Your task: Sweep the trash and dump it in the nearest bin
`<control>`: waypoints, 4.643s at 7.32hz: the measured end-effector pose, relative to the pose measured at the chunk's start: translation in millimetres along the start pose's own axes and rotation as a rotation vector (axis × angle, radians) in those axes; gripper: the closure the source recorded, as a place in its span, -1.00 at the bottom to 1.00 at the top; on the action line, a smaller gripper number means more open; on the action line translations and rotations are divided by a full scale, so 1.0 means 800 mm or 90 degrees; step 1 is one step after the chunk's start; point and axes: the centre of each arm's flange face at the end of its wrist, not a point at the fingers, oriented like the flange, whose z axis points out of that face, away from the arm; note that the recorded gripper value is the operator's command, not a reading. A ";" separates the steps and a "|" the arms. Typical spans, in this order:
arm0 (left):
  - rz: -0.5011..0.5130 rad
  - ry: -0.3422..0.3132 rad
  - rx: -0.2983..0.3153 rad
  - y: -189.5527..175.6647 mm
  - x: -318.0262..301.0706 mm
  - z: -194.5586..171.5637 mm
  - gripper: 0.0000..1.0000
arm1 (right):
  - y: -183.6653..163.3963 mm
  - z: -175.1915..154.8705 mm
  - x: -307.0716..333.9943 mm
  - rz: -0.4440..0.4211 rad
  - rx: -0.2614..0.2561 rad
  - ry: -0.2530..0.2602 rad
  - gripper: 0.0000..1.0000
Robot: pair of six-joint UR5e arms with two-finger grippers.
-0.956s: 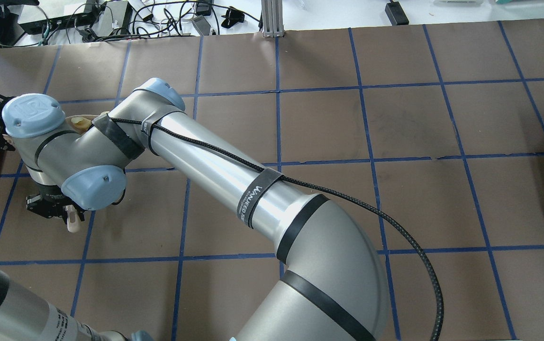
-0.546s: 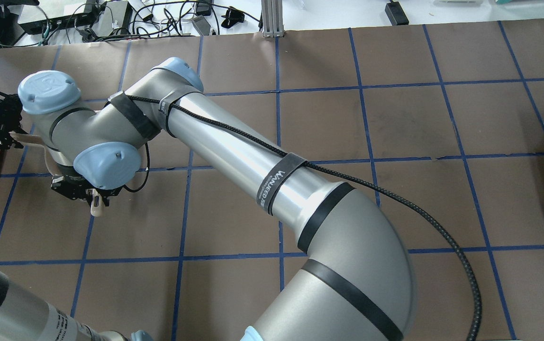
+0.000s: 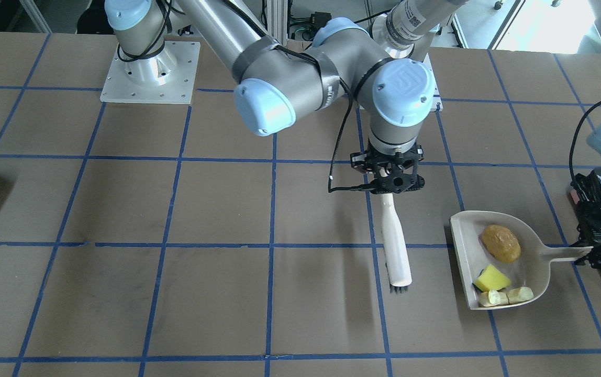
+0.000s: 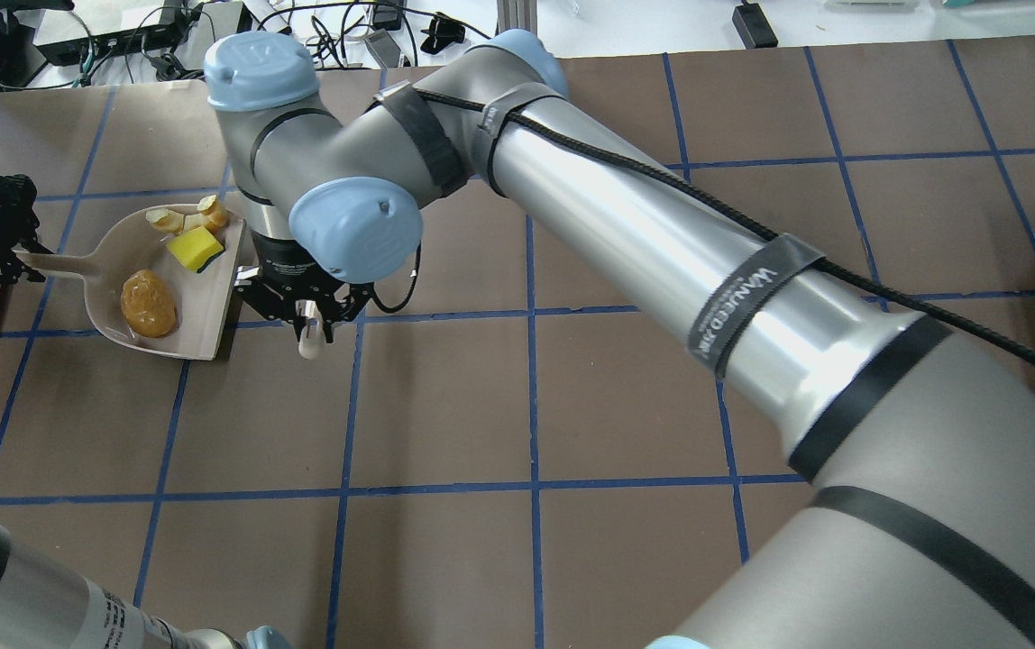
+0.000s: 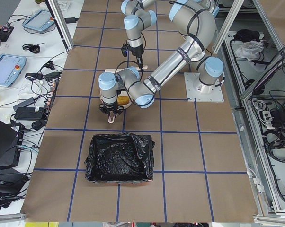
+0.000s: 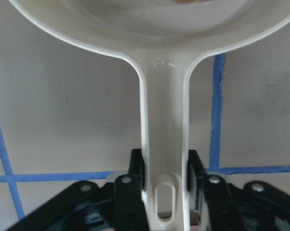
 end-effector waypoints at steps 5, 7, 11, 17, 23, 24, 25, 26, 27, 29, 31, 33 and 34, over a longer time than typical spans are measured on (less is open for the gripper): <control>-0.038 0.017 0.018 0.085 0.055 -0.092 1.00 | 0.119 0.038 0.193 0.042 -0.058 0.095 1.00; -0.042 0.029 0.050 0.130 0.070 -0.139 1.00 | 0.159 0.081 0.227 0.044 -0.046 0.098 1.00; -0.052 -0.003 0.045 0.237 0.083 -0.187 1.00 | 0.187 0.123 0.234 0.068 -0.035 0.099 1.00; -0.100 -0.051 -0.021 0.413 0.114 -0.203 1.00 | 0.190 0.131 0.228 0.080 -0.034 0.099 1.00; -0.077 -0.110 -0.185 0.474 0.118 -0.251 1.00 | 0.179 0.143 0.225 0.077 -0.020 0.089 0.09; -0.070 -0.117 -0.221 0.475 0.119 -0.257 1.00 | 0.178 0.143 0.225 0.076 -0.018 0.088 -0.34; -0.060 -0.131 -0.258 0.475 0.119 -0.256 1.00 | 0.177 0.141 0.224 0.076 -0.015 0.087 -0.84; -0.051 -0.138 -0.295 0.471 0.119 -0.252 1.00 | 0.175 0.140 0.223 0.074 -0.009 0.085 -0.95; -0.042 -0.138 -0.333 0.459 0.115 -0.251 1.00 | 0.174 0.138 0.222 0.072 -0.002 0.083 -0.97; -0.023 -0.109 -0.413 0.412 0.091 -0.248 1.00 | 0.167 0.126 0.215 0.070 0.016 0.074 -1.00; 0.018 -0.096 -0.503 0.358 0.073 -0.230 1.00 | 0.144 0.079 0.196 0.054 0.055 0.058 -1.00; 0.041 -0.103 -0.554 0.333 0.076 -0.223 1.00 | 0.121 -0.007 0.171 0.005 0.089 0.068 -1.00; 0.046 -0.104 -0.562 0.328 0.078 -0.229 1.00 | 0.112 -0.069 0.158 -0.005 0.110 0.077 -1.00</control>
